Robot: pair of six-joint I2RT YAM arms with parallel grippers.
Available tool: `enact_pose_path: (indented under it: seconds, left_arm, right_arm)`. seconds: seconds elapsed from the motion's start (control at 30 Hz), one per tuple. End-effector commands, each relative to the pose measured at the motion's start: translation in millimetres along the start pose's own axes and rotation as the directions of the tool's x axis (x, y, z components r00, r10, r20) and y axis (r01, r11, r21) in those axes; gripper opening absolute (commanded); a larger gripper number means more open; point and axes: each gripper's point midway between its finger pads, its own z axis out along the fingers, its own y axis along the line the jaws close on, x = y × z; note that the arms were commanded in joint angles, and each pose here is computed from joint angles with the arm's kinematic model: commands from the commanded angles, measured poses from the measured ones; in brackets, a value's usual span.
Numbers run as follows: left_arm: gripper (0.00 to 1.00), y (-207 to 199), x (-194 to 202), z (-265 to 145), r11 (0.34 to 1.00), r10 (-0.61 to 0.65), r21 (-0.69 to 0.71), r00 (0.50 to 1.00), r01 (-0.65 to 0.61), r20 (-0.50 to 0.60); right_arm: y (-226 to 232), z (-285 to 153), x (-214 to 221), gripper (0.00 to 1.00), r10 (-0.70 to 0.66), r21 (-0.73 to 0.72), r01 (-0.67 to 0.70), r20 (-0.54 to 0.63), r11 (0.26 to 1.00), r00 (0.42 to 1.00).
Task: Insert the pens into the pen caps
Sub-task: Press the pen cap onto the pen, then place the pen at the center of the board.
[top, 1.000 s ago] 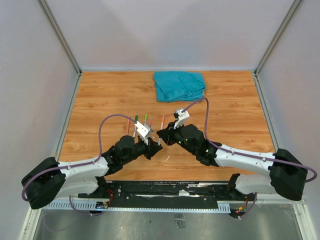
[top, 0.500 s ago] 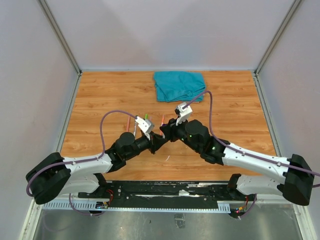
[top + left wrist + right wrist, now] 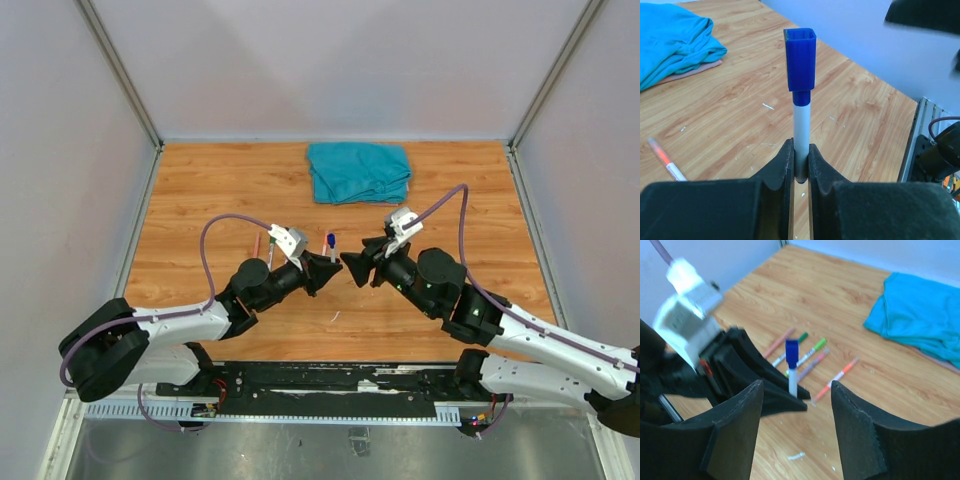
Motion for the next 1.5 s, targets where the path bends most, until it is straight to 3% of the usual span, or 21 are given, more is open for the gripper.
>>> enact_pose_path:
  seconds: [0.0,0.2,0.4,0.73,1.3,1.47]
  left_arm:
    - [0.0,-2.6,-21.5,8.6,1.0,0.009,0.007,0.998,-0.009,0.063]
    - [0.01,-4.3,-22.1,8.3,1.0,0.009,0.015,0.998,-0.01,0.064]
    - [0.01,-3.7,-21.7,8.6,1.0,0.009,0.011,0.998,-0.01,0.063]
    - [0.01,-3.5,-20.9,9.1,1.0,0.009,0.012,0.998,-0.01,0.059]
    - [0.0,-4.3,-21.8,7.9,1.0,0.012,0.016,0.998,-0.013,0.063]
    - [0.01,-3.9,-22.1,7.4,1.0,0.014,0.015,0.998,-0.015,0.066]
  right_arm:
    - [-13.6,-8.6,50.1,0.56,-0.066,0.026,0.069,-0.108,0.997,0.992]
    - [-9.8,3.4,65.0,0.49,0.0,0.012,0.001,-0.135,1.0,0.991]
    - [-4.5,22.6,52.9,0.43,0.198,-0.129,-0.206,-0.077,0.97,0.977]
    - [7.3,30.8,50.7,0.35,0.185,-0.213,-0.195,-0.064,0.957,0.981]
    - [0.4,48.2,64.2,0.22,0.152,-0.17,-0.166,-0.092,0.971,0.984]
    - [-0.4,48.9,65.6,0.03,0.143,-0.168,-0.157,-0.095,0.973,0.985]
